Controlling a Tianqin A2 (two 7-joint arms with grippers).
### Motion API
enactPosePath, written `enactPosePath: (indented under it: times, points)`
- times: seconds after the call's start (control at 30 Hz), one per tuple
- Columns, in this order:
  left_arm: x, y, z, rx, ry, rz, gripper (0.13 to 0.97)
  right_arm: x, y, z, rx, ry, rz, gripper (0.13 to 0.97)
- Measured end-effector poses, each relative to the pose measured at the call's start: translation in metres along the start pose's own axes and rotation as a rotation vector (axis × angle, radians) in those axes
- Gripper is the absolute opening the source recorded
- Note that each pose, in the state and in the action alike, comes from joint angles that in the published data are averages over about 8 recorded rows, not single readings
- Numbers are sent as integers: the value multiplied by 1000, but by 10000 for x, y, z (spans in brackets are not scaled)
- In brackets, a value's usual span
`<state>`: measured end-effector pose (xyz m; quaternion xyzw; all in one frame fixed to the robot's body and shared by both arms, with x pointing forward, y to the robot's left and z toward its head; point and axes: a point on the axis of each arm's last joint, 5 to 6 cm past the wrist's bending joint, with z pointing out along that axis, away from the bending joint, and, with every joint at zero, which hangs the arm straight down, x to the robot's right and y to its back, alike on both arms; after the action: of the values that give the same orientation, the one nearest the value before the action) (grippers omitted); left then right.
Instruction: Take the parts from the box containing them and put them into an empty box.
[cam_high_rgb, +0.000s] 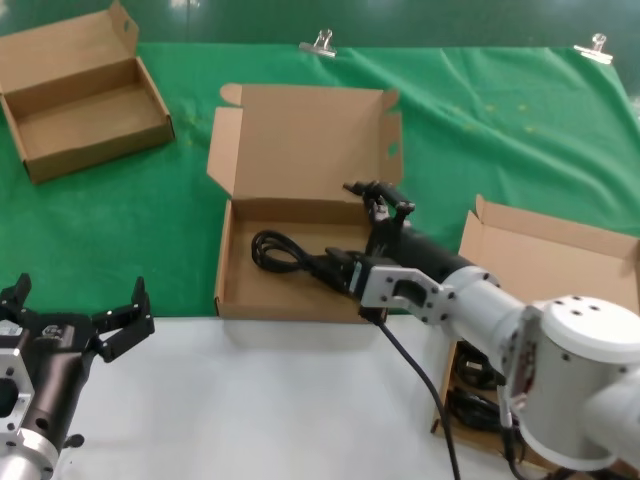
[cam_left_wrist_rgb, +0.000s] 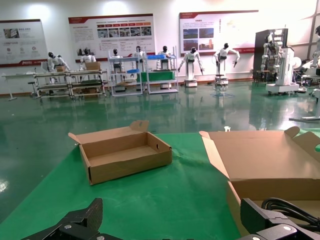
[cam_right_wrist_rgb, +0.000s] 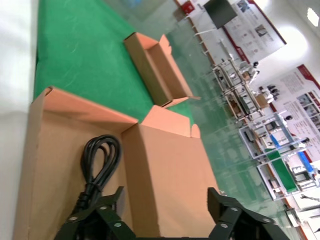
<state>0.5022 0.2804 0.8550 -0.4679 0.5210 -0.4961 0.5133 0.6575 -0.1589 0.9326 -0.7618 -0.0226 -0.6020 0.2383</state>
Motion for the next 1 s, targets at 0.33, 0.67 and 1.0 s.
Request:
enactPosePath:
  times: [0.33, 0.67, 1.0]
  points:
    - [0, 0, 0, 0, 0, 0, 966, 187, 8, -356, 5, 47, 93, 719]
    - [0, 0, 0, 0, 0, 0, 966, 173, -8, -385, 17, 60, 140, 833]
    - [0, 0, 0, 0, 0, 0, 966, 84, -59, -433, 62, 102, 289, 935]
